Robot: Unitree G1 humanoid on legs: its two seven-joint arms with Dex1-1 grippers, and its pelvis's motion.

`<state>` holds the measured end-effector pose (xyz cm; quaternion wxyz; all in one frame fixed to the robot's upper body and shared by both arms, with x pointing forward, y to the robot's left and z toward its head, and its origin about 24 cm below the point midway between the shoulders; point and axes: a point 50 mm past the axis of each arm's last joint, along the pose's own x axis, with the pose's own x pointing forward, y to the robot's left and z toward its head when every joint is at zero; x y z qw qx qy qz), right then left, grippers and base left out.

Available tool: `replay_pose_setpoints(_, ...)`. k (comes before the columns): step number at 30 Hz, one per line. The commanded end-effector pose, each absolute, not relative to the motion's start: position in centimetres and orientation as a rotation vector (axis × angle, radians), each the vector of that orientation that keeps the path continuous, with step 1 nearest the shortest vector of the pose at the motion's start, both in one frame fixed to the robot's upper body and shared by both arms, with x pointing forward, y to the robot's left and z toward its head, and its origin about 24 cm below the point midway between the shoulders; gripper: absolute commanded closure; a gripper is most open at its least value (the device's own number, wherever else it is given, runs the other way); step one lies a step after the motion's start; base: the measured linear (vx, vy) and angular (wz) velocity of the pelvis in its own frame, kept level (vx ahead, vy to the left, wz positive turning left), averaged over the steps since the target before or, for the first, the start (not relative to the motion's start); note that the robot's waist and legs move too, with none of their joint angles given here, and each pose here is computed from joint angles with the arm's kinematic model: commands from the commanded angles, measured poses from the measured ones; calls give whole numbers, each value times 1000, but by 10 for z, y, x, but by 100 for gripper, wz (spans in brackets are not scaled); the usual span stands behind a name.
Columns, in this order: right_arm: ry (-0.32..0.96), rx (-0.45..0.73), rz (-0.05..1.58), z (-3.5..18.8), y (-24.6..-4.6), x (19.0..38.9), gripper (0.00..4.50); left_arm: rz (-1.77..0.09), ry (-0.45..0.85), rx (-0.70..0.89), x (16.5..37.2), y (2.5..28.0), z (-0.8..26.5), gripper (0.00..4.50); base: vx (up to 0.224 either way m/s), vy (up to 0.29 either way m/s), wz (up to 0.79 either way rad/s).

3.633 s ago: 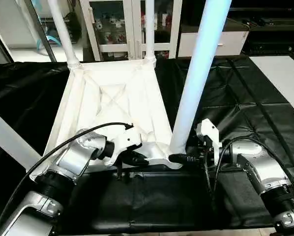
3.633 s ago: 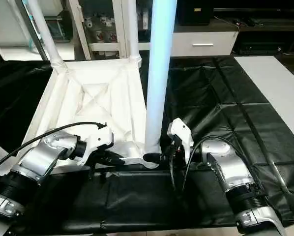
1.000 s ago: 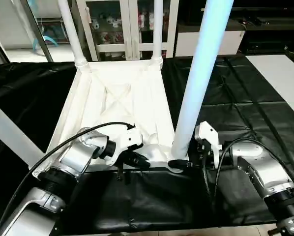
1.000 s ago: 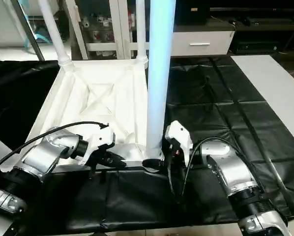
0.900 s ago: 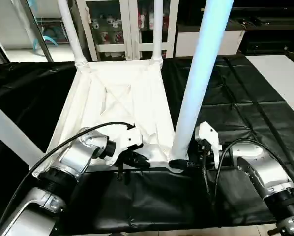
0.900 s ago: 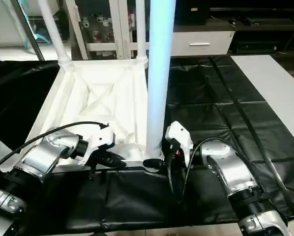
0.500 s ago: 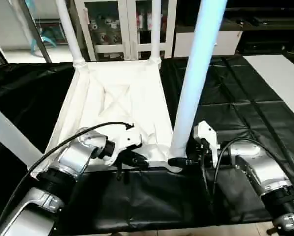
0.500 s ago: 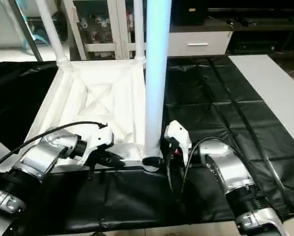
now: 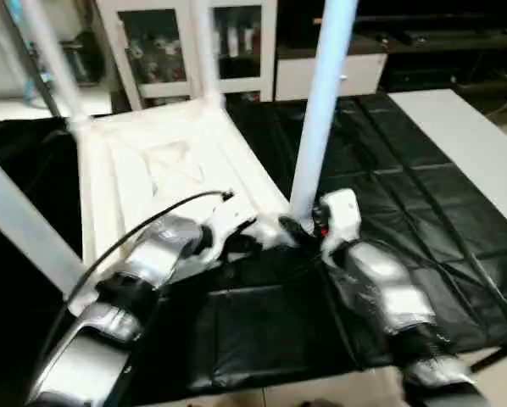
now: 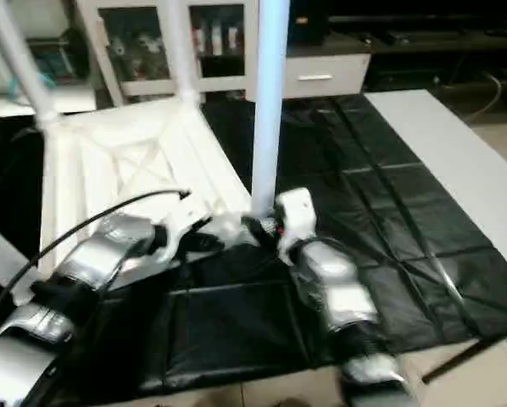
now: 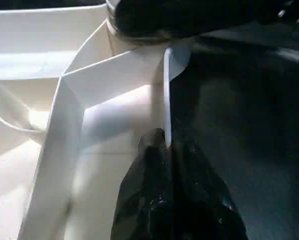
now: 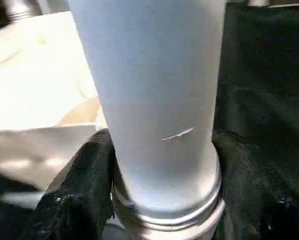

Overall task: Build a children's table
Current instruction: Rotate leg to tighten

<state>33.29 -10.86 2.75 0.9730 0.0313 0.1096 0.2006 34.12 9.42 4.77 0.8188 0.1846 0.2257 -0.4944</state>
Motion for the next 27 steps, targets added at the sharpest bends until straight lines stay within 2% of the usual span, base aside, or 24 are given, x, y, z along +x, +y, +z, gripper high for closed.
replay_pose_setpoints(1, 259, 2, 175, 21, -116, 342, 187, -1017, 480, 413, 345, 88, 46, 450, 0, 0, 0)
replay_pose_setpoints(3, 273, -137, 9, 20, -118, 345, 187, -976, 467, 405, 349, 87, 48, 450, 0, 0, 0)
replay_pose_setpoints(4, 283, -167, -52, 19, -119, 345, 188, -974, 463, 404, 349, 87, 48, 450, 0, 0, 0)
replay_pose_setpoints(7, 265, -166, -56, 21, -112, 347, 188, -969, 460, 403, 349, 87, 47, 450, 0, 0, 0)
replay_pose_setpoints(9, 242, -113, -22, 24, -104, 349, 188, -965, 463, 400, 349, 89, 44, 450, 0, 0, 0)
replay_pose_setpoints(12, 205, -23, 70, 29, -97, 349, 188, -970, 469, 399, 347, 90, 43, 450, 0, 0, 0)
replay_pose_setpoints(13, 187, -23, 82, 31, -95, 349, 153, -969, 470, 398, 347, 90, 42, 450, 0, 0, 0)
replay_pose_setpoints(15, 140, 0, 124, 38, -95, 349, 116, -982, 470, 404, 345, 92, 42, 450, 0, 0, 0)
replay_pose_setpoints(20, 127, 19, 253, 47, -99, 347, 85, -1033, 480, 441, 338, 102, 39, 450, 0, 0, 0)
replay_pose_setpoints(21, 128, 11, 336, 50, -102, 345, 75, -1047, 488, 452, 335, 106, 38, 450, 0, 0, 0)
replay_pose_setpoints(24, 157, -119, 445, 52, -119, 341, 62, -1092, 506, 466, 327, 114, 36, 450, 0, 0, 0)
replay_pose_setpoints(26, 202, -115, 569, 53, -126, 335, 62, -1145, 520, 460, 320, 117, 35, 450, 0, 0, 0)
replay_pose_setpoints(27, 218, -115, 742, 56, -130, 325, 62, -1198, 522, 446, 313, 117, 33, 450, 0, 0, 0)
